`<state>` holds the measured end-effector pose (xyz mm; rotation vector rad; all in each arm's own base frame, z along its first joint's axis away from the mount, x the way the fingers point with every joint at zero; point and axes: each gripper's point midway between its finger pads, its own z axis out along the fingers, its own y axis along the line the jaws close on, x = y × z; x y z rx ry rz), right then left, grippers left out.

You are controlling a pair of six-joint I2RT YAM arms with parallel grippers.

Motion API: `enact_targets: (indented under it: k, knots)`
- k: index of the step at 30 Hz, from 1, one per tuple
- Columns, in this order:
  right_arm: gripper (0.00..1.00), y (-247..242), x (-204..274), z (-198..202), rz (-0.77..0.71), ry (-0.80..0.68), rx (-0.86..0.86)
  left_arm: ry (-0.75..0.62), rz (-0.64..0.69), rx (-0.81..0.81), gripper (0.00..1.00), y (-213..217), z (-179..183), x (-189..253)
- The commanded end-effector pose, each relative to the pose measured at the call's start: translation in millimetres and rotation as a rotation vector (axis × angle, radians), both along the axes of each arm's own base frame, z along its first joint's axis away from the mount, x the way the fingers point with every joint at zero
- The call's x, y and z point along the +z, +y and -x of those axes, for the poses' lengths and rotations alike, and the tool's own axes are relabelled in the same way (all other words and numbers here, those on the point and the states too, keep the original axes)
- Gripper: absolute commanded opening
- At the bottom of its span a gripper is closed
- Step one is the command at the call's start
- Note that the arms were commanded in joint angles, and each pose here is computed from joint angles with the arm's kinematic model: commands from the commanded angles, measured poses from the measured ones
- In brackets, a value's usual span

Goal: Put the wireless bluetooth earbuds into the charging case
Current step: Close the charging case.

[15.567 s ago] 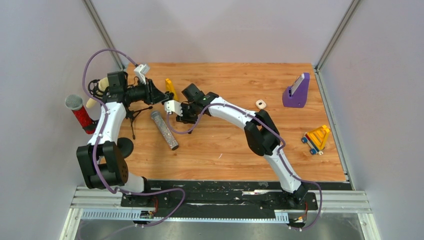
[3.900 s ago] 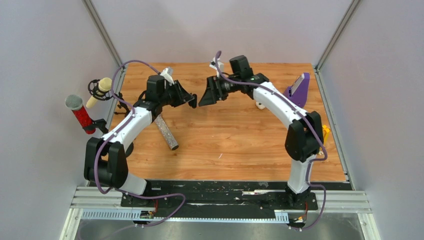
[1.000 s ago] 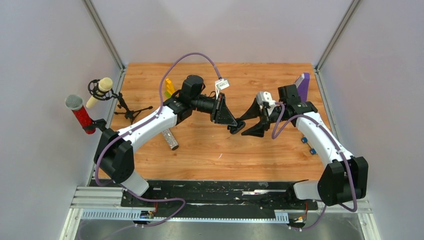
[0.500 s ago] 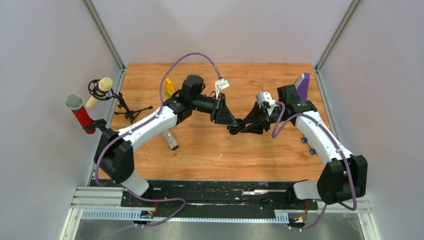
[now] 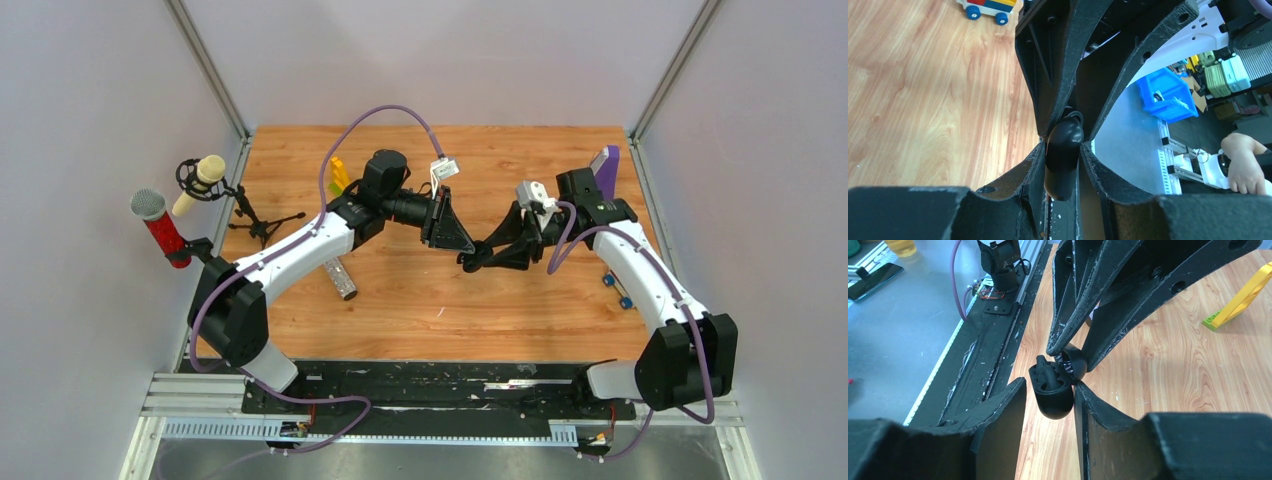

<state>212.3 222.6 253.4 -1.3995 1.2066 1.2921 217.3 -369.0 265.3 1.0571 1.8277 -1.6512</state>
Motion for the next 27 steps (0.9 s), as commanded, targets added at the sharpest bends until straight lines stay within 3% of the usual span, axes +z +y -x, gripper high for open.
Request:
enact_targets:
  k: [1,15,19,27]
  knots:
    - [0.39,5.8,31.7,10.0,-0.108,-0.05,0.069,-0.063,0.044,0.001,0.37,-3.1,-1.3,22.7]
    - [0.05,7.4,26.1,2.7,-0.08,-0.027,0.06,-0.055,0.042,0.004,0.39,-3.2,-1.4,22.7]
    - [0.01,8.3,27.0,-3.7,-0.066,0.002,0.053,-0.056,0.044,0.002,0.53,-3.1,-0.7,23.9]
    - [0.0,10.6,12.6,-26.9,0.012,0.106,0.015,-0.094,0.057,0.001,0.59,-0.7,0.9,36.4]
